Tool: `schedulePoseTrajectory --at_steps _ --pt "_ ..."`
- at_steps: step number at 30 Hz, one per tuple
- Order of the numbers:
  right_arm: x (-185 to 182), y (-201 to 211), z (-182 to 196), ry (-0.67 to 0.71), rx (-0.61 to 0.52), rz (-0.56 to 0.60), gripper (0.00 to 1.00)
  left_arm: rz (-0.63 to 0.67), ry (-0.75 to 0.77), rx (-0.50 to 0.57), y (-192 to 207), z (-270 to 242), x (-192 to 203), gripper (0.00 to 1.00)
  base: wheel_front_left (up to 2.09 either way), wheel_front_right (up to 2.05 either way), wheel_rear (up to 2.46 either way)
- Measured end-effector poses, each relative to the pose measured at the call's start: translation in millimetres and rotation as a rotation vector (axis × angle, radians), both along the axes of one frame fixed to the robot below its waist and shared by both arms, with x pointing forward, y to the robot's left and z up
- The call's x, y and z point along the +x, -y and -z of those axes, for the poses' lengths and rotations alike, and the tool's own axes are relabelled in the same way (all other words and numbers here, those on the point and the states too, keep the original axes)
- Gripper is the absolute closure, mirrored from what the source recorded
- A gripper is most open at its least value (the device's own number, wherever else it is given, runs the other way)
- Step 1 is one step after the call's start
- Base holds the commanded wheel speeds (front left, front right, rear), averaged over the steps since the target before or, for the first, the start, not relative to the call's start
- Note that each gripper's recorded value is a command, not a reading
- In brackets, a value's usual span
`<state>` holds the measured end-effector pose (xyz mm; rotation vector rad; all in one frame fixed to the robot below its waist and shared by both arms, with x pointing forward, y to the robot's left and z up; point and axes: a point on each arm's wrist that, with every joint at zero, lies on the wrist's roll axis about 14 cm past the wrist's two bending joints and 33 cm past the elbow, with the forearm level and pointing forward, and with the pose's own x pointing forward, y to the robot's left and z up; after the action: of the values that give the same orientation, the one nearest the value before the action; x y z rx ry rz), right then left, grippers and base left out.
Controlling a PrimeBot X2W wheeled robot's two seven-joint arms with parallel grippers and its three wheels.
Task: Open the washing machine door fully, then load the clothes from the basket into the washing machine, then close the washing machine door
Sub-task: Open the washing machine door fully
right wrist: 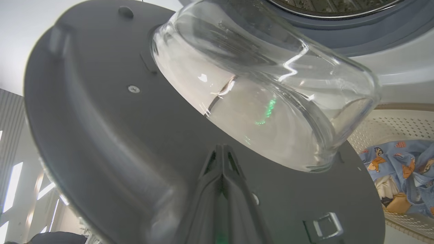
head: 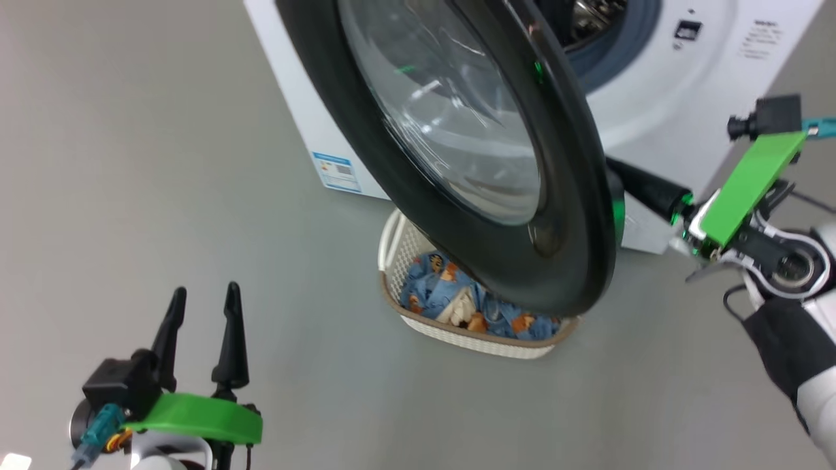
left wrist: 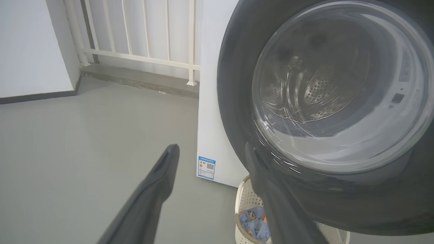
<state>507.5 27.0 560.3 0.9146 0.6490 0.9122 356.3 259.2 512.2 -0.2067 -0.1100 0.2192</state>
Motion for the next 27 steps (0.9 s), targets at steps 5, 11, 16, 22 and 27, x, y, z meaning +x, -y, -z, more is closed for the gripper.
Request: schedulePoseTrajectory --at_steps 5,11,16,22,27 --pt "-25.0 -23.2 -0.2 -0.002 0.011 -0.079 1.00 -0.055 0.006 0.001 -15.1 -3.1 -22.0 0.00 0.00 0.00 0.00" --pt "-52.6 -51.6 -0.1 -0.017 0.033 -0.172 1.00 -0.123 0.001 0.003 -31.9 -2.4 -49.2 0.00 0.00 0.00 0.00" --pt "-73.6 -76.6 -4.7 -0.013 0.051 -0.252 1.00 -0.170 0.017 0.006 -44.2 -7.9 -66.4 0.00 0.00 0.00 0.00" --pt "-96.9 -102.8 -6.4 -0.024 0.062 -0.353 1.00 -0.227 0.027 0.011 -59.2 -11.7 -81.9 0.00 0.00 0.00 0.00" --pt "-102.9 -108.6 -4.9 -0.037 0.068 -0.378 1.00 -0.234 0.029 0.014 -61.3 -13.0 -83.0 0.00 0.00 0.00 0.00"
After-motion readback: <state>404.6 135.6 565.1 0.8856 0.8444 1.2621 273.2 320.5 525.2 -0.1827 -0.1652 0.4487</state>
